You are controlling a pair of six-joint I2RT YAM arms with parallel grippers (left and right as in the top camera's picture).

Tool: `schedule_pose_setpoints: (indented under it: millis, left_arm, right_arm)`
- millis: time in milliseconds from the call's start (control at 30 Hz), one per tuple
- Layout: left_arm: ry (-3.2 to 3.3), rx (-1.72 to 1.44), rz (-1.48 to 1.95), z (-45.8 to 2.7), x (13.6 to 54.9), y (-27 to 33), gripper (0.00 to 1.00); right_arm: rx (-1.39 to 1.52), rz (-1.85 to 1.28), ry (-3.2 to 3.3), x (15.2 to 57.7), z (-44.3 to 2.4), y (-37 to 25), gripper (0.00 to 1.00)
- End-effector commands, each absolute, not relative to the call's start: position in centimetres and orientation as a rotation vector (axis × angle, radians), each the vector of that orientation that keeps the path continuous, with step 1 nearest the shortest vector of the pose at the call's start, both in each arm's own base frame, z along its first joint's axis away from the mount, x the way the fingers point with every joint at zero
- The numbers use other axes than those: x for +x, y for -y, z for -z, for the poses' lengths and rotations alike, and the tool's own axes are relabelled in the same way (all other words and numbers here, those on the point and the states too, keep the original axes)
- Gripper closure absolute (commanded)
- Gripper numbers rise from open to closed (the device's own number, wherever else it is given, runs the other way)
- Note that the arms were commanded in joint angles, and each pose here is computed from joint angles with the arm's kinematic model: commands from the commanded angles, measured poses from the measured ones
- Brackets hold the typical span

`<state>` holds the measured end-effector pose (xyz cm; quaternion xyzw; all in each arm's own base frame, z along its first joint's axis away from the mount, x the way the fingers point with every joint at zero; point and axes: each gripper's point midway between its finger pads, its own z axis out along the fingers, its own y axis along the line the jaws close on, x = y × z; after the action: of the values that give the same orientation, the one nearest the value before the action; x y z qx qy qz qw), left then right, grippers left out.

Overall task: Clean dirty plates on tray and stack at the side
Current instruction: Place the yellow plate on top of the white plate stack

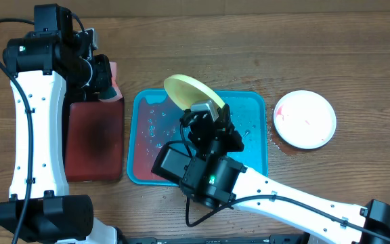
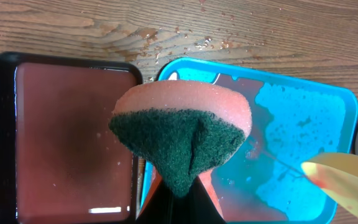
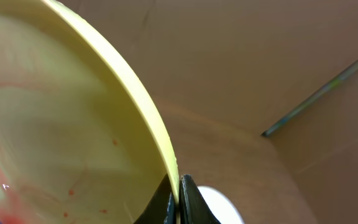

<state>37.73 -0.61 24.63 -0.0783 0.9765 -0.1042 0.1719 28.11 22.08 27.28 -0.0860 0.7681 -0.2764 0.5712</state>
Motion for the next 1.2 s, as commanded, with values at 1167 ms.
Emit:
schedule_pose_setpoints:
  millis: [1167]
  left_arm:
    - [-2.847,-0.400,0.030,-23.4,35.9,-2.8,0.95]
  right_arm:
    - [0.309,-0.468,-2.720,34.6,-17.3,-14.5,0.96]
